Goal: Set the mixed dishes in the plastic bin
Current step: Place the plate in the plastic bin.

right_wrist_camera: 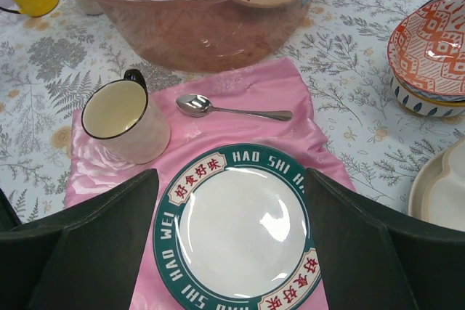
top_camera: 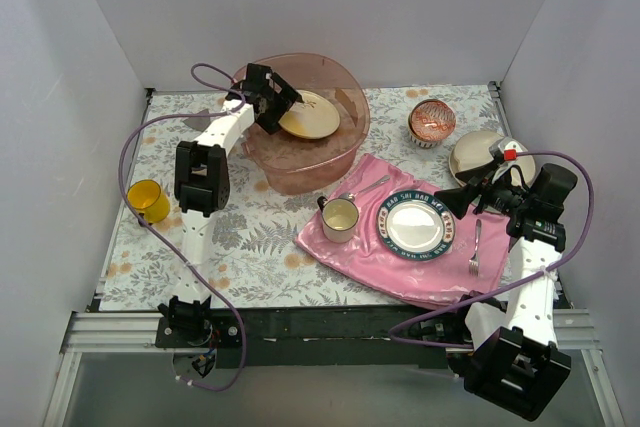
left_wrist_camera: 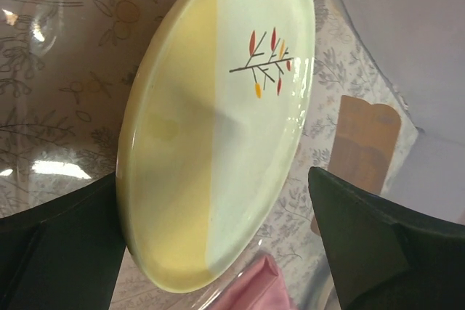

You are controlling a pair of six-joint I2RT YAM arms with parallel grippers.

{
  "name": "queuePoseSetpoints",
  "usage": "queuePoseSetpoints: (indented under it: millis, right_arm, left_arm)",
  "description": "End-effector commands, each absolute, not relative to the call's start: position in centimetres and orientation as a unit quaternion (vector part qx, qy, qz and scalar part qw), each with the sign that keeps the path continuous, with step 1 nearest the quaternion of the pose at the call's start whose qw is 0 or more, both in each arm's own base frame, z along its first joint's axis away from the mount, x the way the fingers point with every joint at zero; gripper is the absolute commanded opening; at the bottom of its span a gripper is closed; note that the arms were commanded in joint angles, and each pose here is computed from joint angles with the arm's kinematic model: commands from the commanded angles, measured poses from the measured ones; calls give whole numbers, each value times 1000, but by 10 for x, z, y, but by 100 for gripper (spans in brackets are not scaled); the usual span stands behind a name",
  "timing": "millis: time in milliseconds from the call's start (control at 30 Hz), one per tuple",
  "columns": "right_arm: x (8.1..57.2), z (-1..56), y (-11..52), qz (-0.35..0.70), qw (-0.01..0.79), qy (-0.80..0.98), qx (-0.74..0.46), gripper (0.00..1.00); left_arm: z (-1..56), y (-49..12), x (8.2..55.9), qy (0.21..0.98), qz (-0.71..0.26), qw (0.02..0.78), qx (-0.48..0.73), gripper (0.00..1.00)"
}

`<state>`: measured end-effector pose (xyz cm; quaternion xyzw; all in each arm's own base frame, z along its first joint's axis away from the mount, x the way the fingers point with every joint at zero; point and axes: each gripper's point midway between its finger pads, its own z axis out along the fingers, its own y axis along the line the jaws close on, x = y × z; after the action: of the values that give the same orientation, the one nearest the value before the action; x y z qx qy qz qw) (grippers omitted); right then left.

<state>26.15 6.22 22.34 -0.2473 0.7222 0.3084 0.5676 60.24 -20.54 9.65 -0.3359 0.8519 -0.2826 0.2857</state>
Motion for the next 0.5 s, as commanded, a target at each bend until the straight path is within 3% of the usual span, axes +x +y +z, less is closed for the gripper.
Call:
queuePoseSetpoints:
  millis: [0, 467]
  right_arm:
    - [261, 227, 61, 298, 578, 715, -257, 88]
    - [262, 227, 61, 296, 579, 715, -257, 88]
  left_arm:
    - [113, -189, 609, 854, -235, 317, -340, 98]
    - [122, -176, 612, 871, -150, 375, -281, 98]
